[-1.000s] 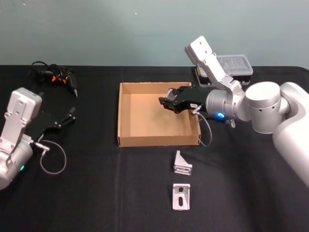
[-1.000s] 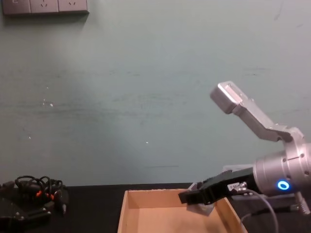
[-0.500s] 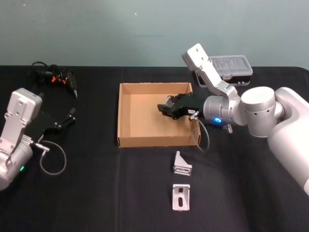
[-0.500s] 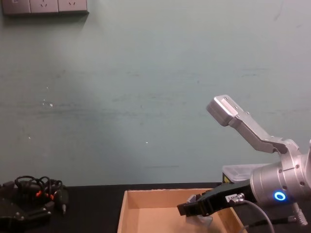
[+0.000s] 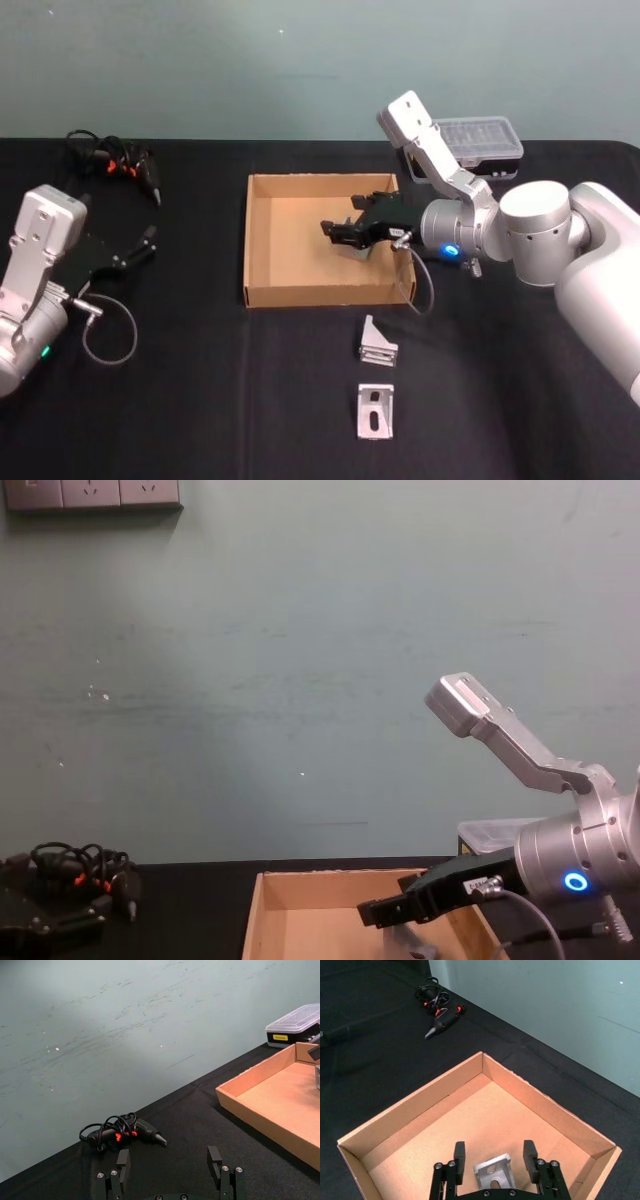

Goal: Use one hand to pick up the angle iron from the table and place it into the box.

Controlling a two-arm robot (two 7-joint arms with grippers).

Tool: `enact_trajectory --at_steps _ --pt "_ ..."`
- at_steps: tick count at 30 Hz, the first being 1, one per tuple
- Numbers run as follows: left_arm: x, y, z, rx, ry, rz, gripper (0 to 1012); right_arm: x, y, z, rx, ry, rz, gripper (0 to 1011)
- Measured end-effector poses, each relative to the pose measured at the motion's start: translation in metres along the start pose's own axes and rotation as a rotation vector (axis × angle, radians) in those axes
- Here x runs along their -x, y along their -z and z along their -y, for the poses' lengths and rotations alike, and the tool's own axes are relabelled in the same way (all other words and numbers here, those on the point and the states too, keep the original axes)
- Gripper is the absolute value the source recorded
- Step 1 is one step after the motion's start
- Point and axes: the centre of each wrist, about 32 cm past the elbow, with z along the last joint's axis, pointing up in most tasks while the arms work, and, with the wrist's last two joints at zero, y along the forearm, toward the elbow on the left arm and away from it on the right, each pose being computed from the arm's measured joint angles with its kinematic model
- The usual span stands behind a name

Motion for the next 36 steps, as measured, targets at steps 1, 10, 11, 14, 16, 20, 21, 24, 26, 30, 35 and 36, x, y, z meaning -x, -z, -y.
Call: enact_trajectory --at_steps 1,10,11,14,16,20,21,24,26,30,35,36 --pt "0.0000 0.0000 0.0000 0.000 0.000 0.000 1011 0.000 0.000 0.000 0.000 0.000 0.000 739" --pt "0.0000 0.0000 0.0000 0.000 0.000 0.000 1011 0.000 0.000 0.000 0.000 0.001 0.000 983" --pt "0.0000 0.0000 0.0000 0.000 0.000 0.000 1011 0.000 0.000 0.000 0.000 0.001 0.000 1004" --pt "0.0000 0.0000 0.0000 0.000 0.000 0.000 1011 0.000 0.000 0.000 -0.001 0.001 0.000 1004" --pt "0.0000 0.0000 0.0000 0.000 0.000 0.000 1011 0.000 0.000 0.000 -0.001 0.002 0.000 1004" --pt "0.0000 0.0000 0.0000 0.000 0.000 0.000 1011 0.000 0.000 0.000 -0.001 0.002 0.000 1004" --pt "0.0000 0.0000 0.0000 0.000 0.000 0.000 1011 0.000 0.000 0.000 -0.001 0.002 0.000 1004" --pt "0.0000 0.0000 0.0000 0.000 0.000 0.000 1011 0.002 0.000 0.006 -0.015 -0.001 0.010 1004" --pt "0.0000 0.0000 0.0000 0.000 0.000 0.000 1011 0.004 0.001 0.012 -0.026 -0.005 0.016 1004" --pt "0.0000 0.0000 0.0000 0.000 0.000 0.000 1011 0.011 0.002 0.025 -0.043 -0.016 0.024 1004" --pt "0.0000 0.0000 0.0000 0.000 0.000 0.000 1011 0.025 0.002 0.048 -0.050 -0.038 0.030 1004" --pt "0.0000 0.0000 0.0000 0.000 0.000 0.000 1011 0.028 0.002 0.052 -0.049 -0.040 0.030 1004"
